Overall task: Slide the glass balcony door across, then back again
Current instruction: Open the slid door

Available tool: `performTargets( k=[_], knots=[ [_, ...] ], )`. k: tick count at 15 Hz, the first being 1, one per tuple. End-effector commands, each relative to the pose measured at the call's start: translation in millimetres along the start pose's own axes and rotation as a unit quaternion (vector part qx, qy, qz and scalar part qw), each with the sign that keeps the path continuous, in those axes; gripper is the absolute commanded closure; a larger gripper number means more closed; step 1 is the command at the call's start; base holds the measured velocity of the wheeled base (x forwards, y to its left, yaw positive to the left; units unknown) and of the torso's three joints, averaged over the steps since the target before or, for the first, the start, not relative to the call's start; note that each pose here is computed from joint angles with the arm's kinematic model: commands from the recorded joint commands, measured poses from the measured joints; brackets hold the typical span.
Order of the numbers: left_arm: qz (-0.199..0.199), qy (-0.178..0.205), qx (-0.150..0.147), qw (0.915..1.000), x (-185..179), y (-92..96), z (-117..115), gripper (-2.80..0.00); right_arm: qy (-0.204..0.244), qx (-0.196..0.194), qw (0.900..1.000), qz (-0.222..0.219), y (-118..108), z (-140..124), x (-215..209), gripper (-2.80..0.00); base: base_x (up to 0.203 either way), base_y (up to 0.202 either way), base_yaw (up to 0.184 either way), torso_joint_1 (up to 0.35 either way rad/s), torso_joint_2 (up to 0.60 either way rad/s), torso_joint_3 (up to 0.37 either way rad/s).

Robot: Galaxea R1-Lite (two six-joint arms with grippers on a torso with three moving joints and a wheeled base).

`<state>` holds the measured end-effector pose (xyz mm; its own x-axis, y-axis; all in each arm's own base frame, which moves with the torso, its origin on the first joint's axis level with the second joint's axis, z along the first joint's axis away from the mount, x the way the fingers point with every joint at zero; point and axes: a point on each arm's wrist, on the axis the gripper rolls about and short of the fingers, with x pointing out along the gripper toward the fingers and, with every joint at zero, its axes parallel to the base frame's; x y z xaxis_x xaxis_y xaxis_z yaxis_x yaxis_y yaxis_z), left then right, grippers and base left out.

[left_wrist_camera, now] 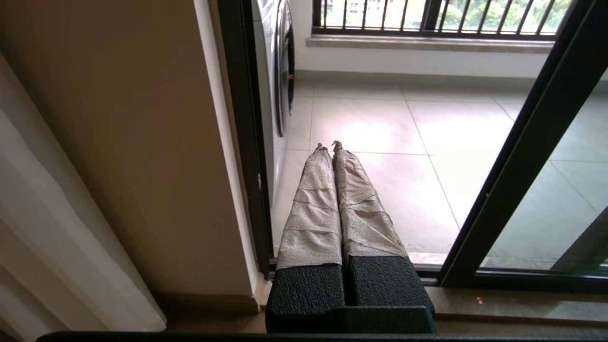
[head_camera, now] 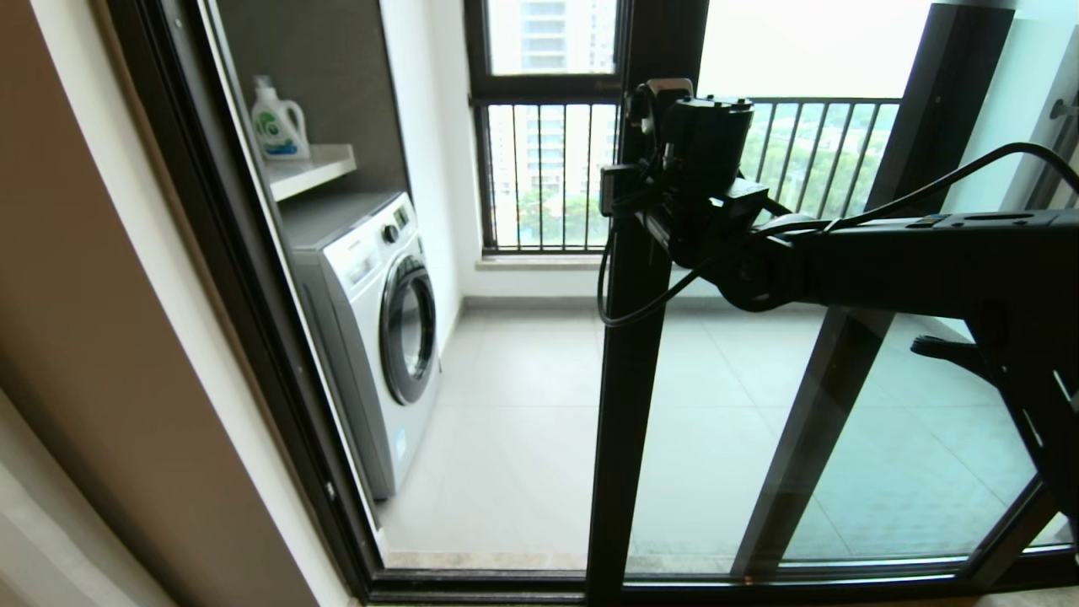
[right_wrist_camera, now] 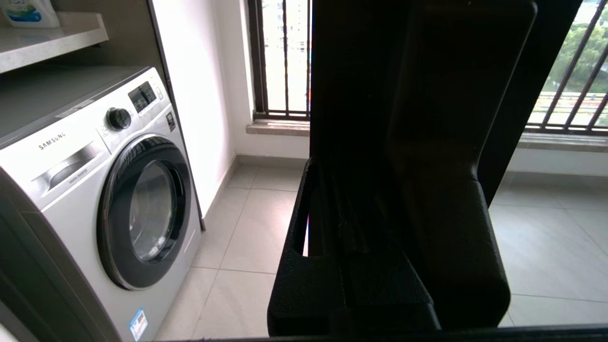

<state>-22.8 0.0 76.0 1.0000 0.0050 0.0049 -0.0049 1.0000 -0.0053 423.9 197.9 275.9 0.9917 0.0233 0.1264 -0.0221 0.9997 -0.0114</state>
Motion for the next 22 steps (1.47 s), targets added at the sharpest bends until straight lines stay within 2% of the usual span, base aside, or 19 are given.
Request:
performTargets(
  k=[1,12,14,18,22],
  knots=[
    [0.001,0.001,0.000,1.0000,0.2,0.0,0.1,0.00,0.001,-0.002,1.000,-0.010,-15.6,11.7,-9.5,0.00,0.000,0.000,0.000,0.000,0.00,0.000],
    [0.000,0.001,0.000,1.0000,0.2,0.0,0.1,0.00,-0.003,-0.012,0.994,-0.110,-111.1,15.1,-10.5,0.00,0.000,0.000,0.000,0.000,0.00,0.000],
    [0.000,0.001,0.000,1.0000,0.2,0.0,0.1,0.00,-0.009,-0.012,0.993,-0.121,-121.7,20.7,-11.8,0.00,0.000,0.000,0.000,0.000,0.00,0.000],
    [0.001,0.001,0.000,1.0000,0.2,0.0,0.1,0.00,0.006,-0.021,0.989,-0.147,-147.2,13.7,-13.3,0.00,0.000,0.000,0.000,0.000,0.00,0.000],
    [0.001,0.001,0.000,1.0000,0.2,0.0,0.1,0.00,0.023,-0.029,0.988,-0.148,-171.7,10.3,-25.8,0.00,0.000,0.000,0.000,0.000,0.00,0.000]
  ],
)
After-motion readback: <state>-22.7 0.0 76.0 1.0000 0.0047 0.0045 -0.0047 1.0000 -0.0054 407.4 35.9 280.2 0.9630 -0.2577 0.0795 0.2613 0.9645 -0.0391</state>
